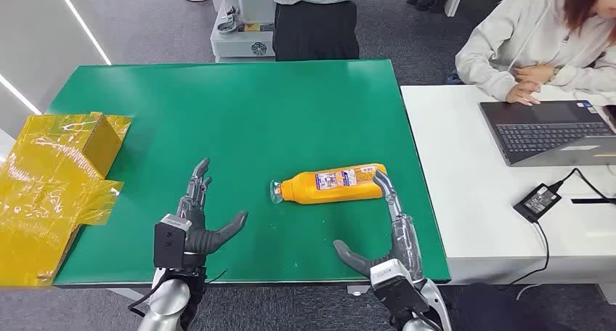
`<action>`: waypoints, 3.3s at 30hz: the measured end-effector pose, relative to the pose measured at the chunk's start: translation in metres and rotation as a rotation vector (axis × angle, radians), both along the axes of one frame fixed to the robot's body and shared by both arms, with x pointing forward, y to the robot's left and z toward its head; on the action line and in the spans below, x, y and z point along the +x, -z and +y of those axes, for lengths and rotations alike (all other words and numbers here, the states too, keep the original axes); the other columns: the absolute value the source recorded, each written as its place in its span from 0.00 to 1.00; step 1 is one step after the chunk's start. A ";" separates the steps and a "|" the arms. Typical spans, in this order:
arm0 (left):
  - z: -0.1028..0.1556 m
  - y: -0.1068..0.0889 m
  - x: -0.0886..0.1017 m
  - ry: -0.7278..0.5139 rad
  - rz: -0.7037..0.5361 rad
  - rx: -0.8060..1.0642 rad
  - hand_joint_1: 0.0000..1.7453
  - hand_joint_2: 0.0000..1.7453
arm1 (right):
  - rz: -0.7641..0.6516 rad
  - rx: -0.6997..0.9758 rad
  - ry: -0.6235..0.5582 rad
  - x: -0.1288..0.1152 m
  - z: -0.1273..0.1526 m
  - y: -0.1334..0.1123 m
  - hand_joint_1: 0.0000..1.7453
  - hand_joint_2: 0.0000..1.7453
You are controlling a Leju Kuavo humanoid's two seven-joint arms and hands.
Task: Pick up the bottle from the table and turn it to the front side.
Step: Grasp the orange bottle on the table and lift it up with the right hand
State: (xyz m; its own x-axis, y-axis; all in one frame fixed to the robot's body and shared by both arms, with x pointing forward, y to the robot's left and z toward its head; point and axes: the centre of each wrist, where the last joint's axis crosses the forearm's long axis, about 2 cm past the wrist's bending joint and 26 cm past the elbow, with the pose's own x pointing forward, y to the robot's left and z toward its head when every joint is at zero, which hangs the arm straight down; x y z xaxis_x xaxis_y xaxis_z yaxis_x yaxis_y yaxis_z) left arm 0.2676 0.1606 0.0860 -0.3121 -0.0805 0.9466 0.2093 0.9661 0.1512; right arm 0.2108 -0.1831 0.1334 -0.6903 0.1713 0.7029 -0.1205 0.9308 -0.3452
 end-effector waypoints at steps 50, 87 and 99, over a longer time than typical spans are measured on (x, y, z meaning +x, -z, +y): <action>-0.021 -0.012 0.021 0.092 -0.035 -0.045 0.00 1.00 | 0.201 -0.378 0.102 0.084 -0.068 0.018 0.00 1.00; -0.028 -0.001 0.047 0.143 0.040 -0.021 0.00 1.00 | 0.658 -1.144 -0.302 0.228 -0.046 -0.036 0.00 1.00; -0.026 -0.002 0.050 0.132 0.045 -0.034 0.00 1.00 | 0.691 -1.233 -0.310 0.232 -0.034 -0.036 0.82 1.00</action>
